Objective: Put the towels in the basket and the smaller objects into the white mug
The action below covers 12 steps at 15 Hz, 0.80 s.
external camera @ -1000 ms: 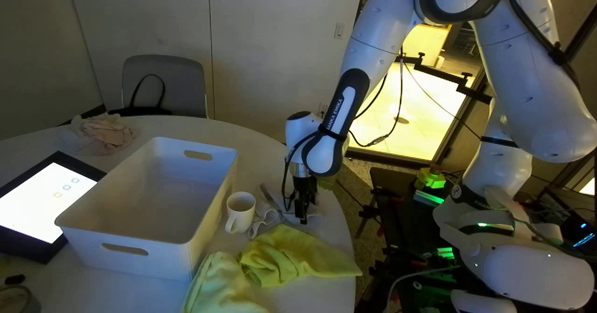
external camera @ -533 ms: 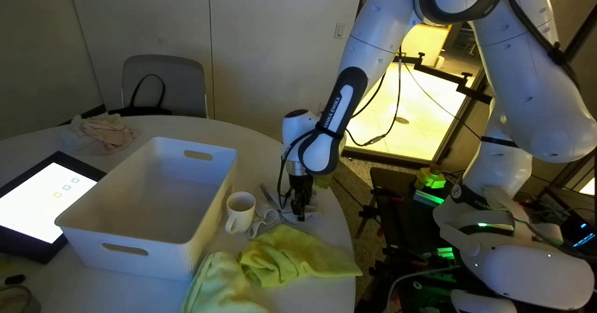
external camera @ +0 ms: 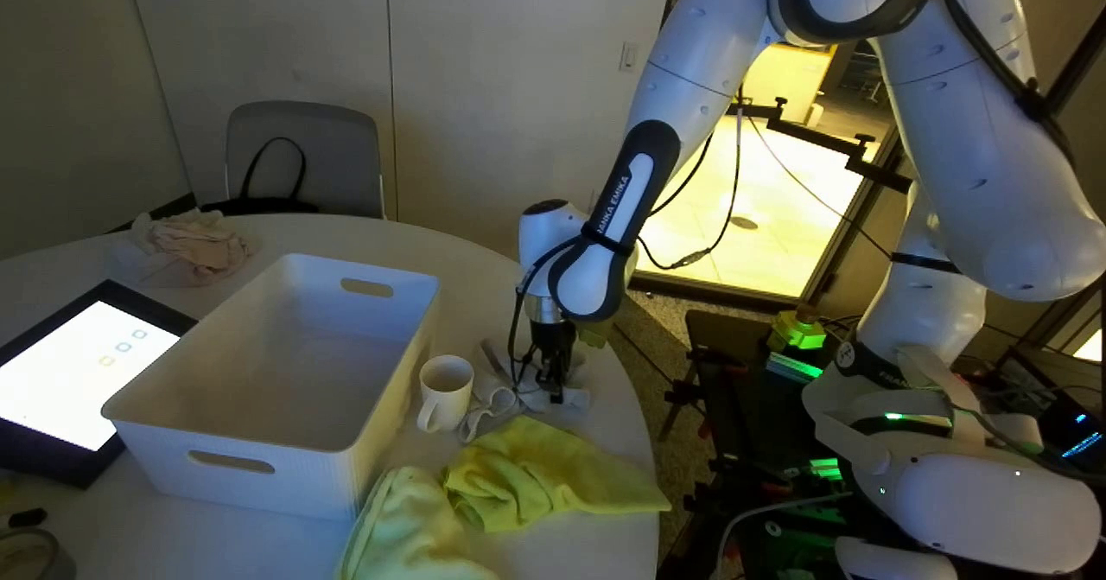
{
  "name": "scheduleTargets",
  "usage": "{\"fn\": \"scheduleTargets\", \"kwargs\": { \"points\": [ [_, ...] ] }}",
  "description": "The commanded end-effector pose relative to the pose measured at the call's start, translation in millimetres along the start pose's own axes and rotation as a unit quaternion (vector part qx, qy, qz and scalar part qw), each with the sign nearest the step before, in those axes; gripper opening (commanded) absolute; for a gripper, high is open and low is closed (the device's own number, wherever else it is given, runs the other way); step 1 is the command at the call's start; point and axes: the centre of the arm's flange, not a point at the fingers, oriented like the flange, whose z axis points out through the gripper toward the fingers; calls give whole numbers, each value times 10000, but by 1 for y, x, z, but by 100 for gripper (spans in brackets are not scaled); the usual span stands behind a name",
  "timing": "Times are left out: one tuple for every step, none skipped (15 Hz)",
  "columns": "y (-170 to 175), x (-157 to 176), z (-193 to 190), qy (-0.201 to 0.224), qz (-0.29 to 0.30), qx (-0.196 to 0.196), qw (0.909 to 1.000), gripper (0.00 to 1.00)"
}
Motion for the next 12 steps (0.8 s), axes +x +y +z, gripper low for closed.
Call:
{"fn": "scheduleTargets", "kwargs": {
  "points": [
    [-4, -7, -32, 88, -123, 12, 9999, 2],
    [-6, -11, -43, 147, -192, -9, 9997, 2],
    [-9, -16, -55, 232, -241, -38, 9994, 2],
    [-13, -21, -69, 320, -319, -83, 9989, 2],
    [-16, -26, -82, 379, -391, -70, 9985, 2],
    [-20, -32, -98, 457, -457, -79, 9979, 2],
    [-24, -38, -113, 500, -552, -74, 9972, 2],
    [-27, -44, -128, 558, -621, -70, 9965, 2],
    [-31, -51, -146, 669, -681, -114, 9954, 2],
    [-34, -56, -163, 743, -723, -123, 9945, 2],
    [-37, -62, -180, 834, -768, -153, 9934, 2],
    [-41, -65, -196, 921, -793, -168, 9924, 2]
  ]
}}
